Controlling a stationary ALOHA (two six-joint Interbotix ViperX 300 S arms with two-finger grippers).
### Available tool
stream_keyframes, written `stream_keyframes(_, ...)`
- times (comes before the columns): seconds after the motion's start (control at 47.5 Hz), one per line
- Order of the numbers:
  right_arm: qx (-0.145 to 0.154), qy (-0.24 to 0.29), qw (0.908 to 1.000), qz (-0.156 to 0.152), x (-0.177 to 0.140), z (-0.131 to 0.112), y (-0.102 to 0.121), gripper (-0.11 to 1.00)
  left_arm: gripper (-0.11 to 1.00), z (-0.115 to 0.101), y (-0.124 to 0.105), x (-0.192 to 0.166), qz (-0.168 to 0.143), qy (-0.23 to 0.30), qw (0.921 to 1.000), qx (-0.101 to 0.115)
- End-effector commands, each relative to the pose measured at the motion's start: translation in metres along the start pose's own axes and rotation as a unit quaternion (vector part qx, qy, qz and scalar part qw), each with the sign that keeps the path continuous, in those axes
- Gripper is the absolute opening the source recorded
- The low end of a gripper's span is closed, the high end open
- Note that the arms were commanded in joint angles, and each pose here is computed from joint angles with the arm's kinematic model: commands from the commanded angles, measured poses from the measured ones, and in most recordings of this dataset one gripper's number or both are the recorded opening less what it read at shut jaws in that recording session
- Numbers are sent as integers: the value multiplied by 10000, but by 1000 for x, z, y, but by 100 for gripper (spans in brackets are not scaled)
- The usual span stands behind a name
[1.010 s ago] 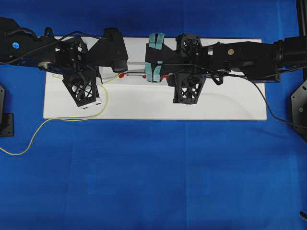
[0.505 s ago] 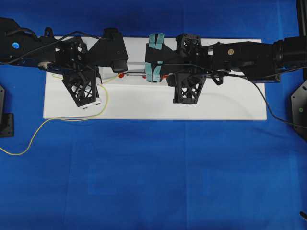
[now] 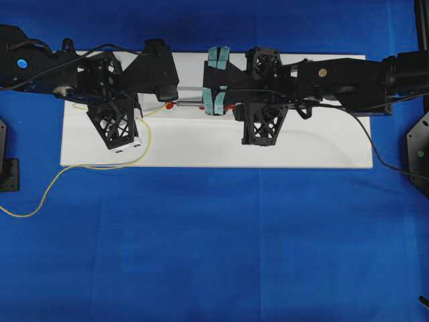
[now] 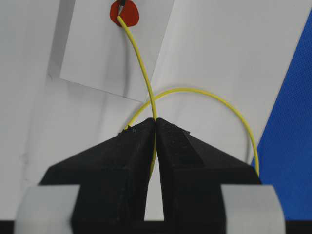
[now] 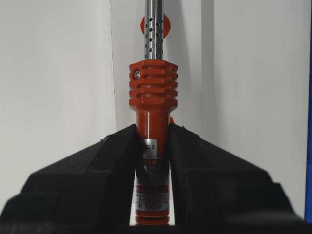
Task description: Touch the tip of the soldering iron to the tip of the solder at the mark.
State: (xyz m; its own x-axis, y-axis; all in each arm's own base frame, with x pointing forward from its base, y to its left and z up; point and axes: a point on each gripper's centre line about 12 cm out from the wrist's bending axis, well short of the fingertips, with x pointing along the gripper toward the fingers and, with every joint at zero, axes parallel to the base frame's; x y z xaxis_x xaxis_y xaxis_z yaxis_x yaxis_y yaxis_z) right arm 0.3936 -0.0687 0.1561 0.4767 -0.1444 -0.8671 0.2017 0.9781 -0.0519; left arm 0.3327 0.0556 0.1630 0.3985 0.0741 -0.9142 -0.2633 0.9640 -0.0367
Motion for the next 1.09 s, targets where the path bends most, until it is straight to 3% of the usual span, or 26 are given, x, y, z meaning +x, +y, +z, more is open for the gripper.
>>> stream_keyframes(0.0, -16, -177, 9998, 2, -7, 10, 0, 6, 1, 7, -1, -5, -18, -137, 9999, 21)
stream_keyframes(0.695, -47, -177, 9998, 1, -7, 10, 0, 6, 1, 6, -1, -11, -26, -205, 9998, -10)
stream_keyframes(1.073, -55, -177, 9998, 1, -7, 10, 0, 6, 1, -9, -4, -54, -121, -627, 9980, -7)
